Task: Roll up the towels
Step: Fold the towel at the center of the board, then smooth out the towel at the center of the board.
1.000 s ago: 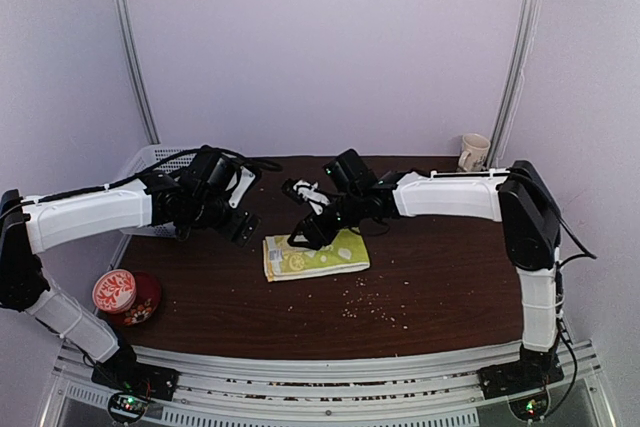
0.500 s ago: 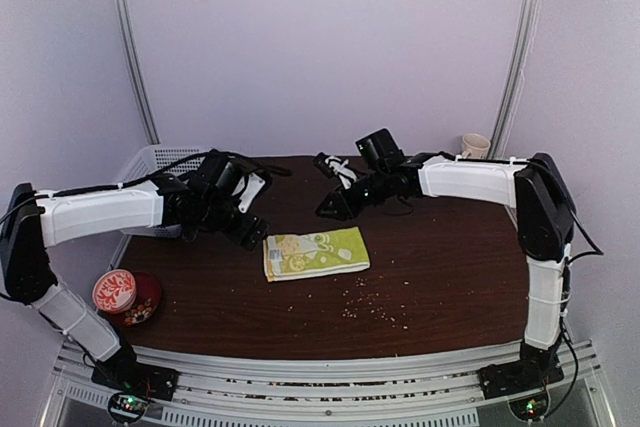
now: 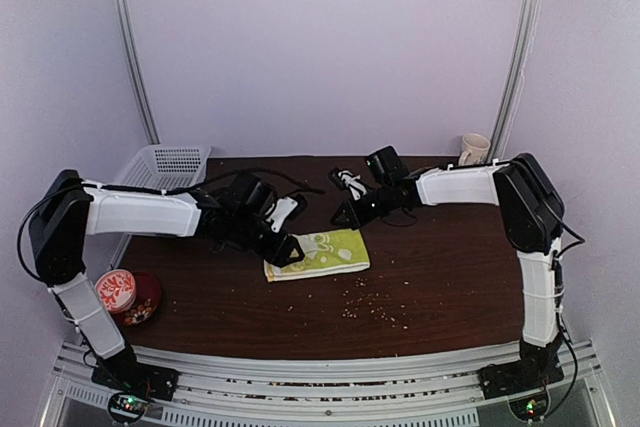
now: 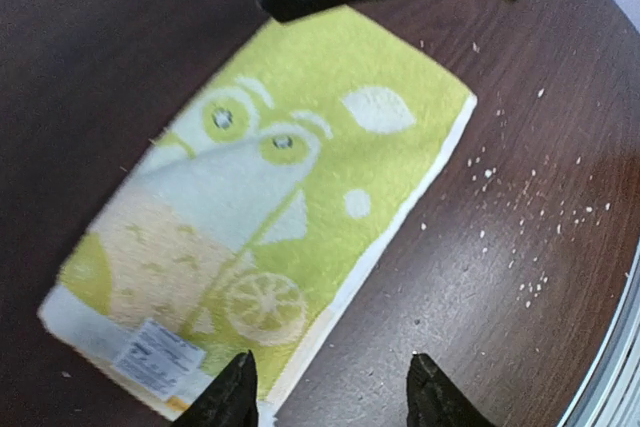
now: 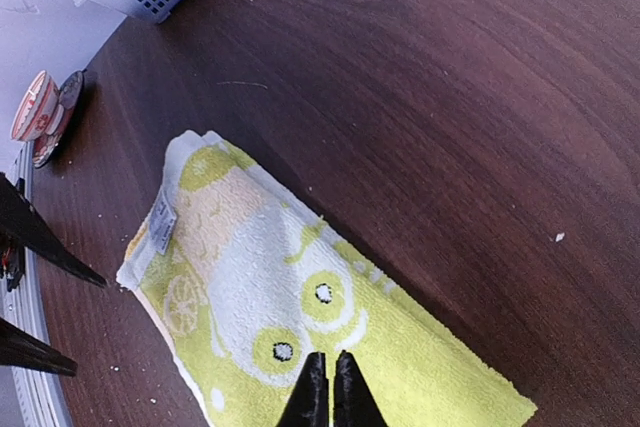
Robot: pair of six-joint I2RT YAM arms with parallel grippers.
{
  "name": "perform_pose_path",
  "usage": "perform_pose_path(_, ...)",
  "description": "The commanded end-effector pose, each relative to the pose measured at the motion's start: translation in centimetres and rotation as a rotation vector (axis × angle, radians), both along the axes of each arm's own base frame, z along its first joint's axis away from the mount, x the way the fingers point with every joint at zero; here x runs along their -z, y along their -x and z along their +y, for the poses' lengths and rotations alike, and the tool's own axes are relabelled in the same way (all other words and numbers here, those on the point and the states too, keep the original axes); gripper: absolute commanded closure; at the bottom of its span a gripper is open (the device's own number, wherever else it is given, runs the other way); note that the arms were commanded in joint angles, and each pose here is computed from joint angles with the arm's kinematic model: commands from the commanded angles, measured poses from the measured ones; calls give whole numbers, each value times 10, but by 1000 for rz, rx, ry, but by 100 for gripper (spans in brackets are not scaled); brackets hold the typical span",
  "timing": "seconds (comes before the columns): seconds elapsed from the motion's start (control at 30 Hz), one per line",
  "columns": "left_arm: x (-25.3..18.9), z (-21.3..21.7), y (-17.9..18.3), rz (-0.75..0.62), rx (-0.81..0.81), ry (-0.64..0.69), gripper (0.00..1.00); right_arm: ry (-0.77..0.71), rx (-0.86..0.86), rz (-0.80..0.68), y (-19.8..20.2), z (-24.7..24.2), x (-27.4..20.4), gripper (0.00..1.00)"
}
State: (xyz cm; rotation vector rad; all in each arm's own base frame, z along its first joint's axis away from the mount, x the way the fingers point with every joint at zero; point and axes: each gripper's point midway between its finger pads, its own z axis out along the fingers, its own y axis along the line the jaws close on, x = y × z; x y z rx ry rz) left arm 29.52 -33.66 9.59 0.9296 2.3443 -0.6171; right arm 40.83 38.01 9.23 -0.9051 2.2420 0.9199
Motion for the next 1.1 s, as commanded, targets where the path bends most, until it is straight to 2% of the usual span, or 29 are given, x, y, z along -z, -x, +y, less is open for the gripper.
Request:
perform_pose_path(0.0, 14, -18, 7, 59, 16, 32, 49, 15, 36, 42, -6, -8, 23, 95)
perform_pose_path(0.57, 68, 19, 1, 73, -89, -195, 54, 112, 139, 123, -24, -40, 82, 96)
perform_pose_path(0.77, 78, 37, 18, 123, -104, -240, 55, 120, 168, 134, -30, -49, 86, 96)
perform_pose_path(0.9, 75, 43, 30, 156, -110, -218, 55, 120, 175, 130, -32, -52, 84, 96)
perform_pose_path(0.97, 69, 39, 31, 153, -105, -189, 50, 112, 163, 130, -31, -51, 81, 96)
perform_pose_path(1.07, 46, 28, 21, 106, -100, -128, 30, 77, 118, 131, -26, -44, 72, 94)
